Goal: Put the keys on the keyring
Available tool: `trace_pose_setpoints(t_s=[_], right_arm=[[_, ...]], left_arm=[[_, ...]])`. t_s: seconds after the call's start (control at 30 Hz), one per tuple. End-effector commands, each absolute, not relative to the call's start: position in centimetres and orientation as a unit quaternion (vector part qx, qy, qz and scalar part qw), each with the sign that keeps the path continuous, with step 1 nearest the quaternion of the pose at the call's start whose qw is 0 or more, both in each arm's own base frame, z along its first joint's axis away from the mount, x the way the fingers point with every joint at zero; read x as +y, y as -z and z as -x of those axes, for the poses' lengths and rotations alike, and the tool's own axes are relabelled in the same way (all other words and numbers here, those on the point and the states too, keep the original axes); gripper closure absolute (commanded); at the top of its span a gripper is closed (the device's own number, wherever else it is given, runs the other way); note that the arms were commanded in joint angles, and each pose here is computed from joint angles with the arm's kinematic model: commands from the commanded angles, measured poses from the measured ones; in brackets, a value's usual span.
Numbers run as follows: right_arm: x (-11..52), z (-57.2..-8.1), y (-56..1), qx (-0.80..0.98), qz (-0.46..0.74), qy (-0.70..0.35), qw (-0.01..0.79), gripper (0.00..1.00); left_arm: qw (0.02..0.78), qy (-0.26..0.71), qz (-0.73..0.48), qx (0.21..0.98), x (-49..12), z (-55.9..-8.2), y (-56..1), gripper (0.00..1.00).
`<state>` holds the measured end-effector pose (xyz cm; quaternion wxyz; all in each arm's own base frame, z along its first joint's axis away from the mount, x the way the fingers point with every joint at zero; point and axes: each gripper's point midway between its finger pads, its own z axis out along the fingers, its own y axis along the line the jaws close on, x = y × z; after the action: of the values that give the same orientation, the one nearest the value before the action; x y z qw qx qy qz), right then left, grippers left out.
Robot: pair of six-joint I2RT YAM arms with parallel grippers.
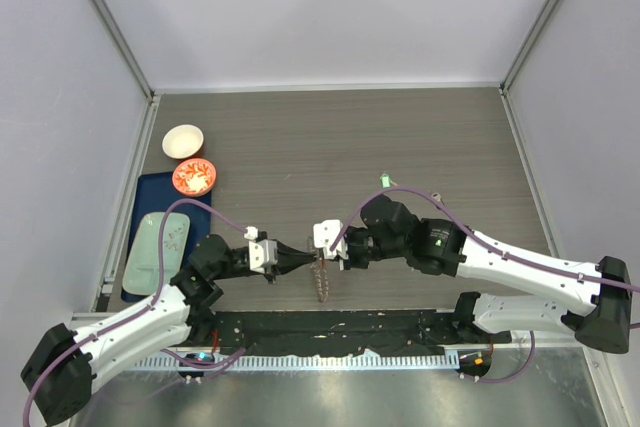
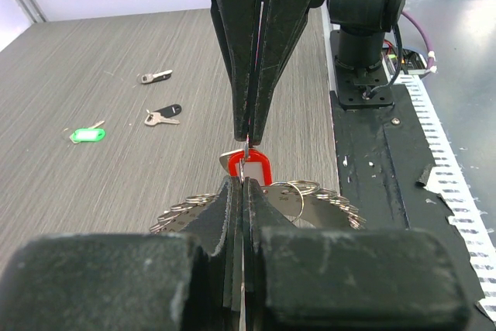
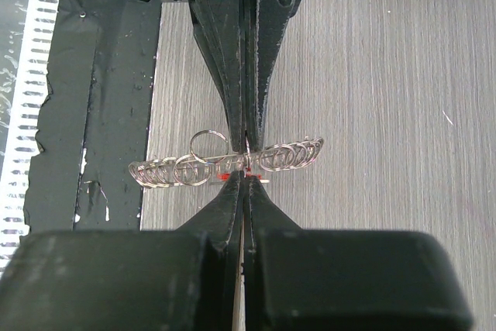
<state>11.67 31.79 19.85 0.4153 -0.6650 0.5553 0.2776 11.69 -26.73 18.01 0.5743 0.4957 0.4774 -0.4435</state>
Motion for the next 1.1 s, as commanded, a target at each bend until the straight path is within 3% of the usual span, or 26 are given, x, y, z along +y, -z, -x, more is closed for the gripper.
trace_pose_setpoints(t_s=[0.0, 0.53, 1.07], right_arm=[[32.4, -12.0, -20.5, 0.545, 0.664, -0.276, 0.431, 0.99], [31.4, -13.1, -21.0, 0.599, 0.620, -0.256, 0.437, 0.99], [28.3, -16.8, -16.5, 0.745, 0.530, -0.181, 0.362, 0.99]], left_arm=[[0.605, 0.451, -0.495, 0.432, -27.0, -11.3, -20.7, 1.00], [0.626, 0.411, -0.473, 0.464, -26.1, -13.0, -20.3, 1.00], [0.700, 0.335, -0.387, 0.497, -22.7, -15.7, -21.7, 1.00]])
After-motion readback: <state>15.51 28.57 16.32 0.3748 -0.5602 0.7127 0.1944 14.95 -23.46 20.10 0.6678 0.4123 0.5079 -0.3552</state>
